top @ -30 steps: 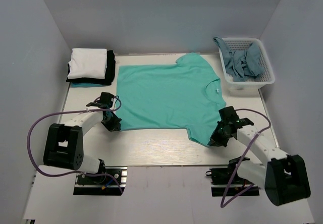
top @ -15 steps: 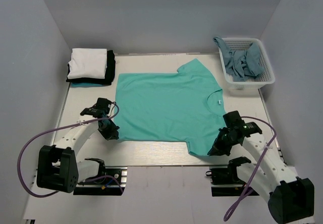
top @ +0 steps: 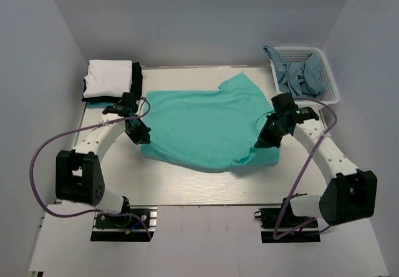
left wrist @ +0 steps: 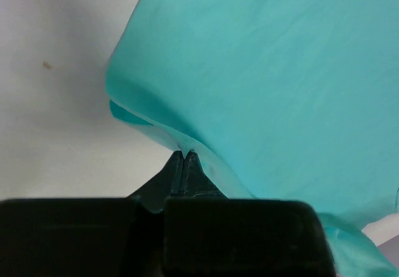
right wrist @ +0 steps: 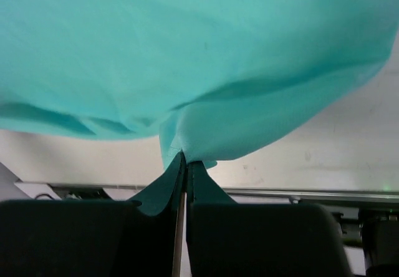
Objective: Fold and stack the t-shirts
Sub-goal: Fold the flattened tshirt in 1/3 of the way
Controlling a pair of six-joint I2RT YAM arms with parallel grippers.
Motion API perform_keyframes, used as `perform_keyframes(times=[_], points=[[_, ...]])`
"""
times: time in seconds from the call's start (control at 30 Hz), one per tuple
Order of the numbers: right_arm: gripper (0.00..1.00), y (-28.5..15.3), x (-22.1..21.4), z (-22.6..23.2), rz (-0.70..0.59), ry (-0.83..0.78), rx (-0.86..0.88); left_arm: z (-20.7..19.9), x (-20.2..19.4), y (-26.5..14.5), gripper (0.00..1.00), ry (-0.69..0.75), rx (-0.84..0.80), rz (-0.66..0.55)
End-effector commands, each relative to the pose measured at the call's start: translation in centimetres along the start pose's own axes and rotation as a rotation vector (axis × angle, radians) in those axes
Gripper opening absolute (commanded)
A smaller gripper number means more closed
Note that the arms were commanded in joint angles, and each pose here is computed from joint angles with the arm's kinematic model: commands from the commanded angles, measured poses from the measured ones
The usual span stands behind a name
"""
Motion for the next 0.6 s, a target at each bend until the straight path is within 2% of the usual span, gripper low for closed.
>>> perform_keyframes(times=[0.0, 0.07, 0.2, 0.27, 0.37, 0.57], points=[[0.0, -0.3, 3.7, 1.8, -0.1, -0.017, 0.002, -1.3, 2.6, -0.4, 0.0, 0.0, 0.002, -0.06], [0.0, -1.2, 5.4, 3.3, -0.15, -0.024, 0.04, -2.3, 3.7, -0.4, 0.0, 0.0, -0.009, -0.073], [0.0, -0.7, 8.6, 4.9, -0.166, -0.021, 0.052, -2.6, 5.4, 0.8, 0.0, -0.018, 0.042, -0.063], [0.0, 0.5, 9.5, 5.3, -0.141, -0.008, 0.046, -2.6, 6.2, 1.6, 0.0, -0.029, 0.069, -0.054], [0.0, 1.3, 11.5, 6.1, -0.17, 0.009, 0.062, -3.1, 7.3, 2.7, 0.0, -0.039, 0.064, -0.065], [0.0, 4.1, 15.7, 7.8, -0.166, -0.04, 0.036, -4.5, 10.5, 5.1, 0.0, -0.045, 0.051, -0.087]])
Point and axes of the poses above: each gripper's point midway between its finger pads, its own y axis out along the fingers, its own z axis along the line the jaws close on, x = y × z, the point moved 8 cm from there along -y, back along the fingers, and after that the axes turned 6 degrees about y, right-handed, at the moved point
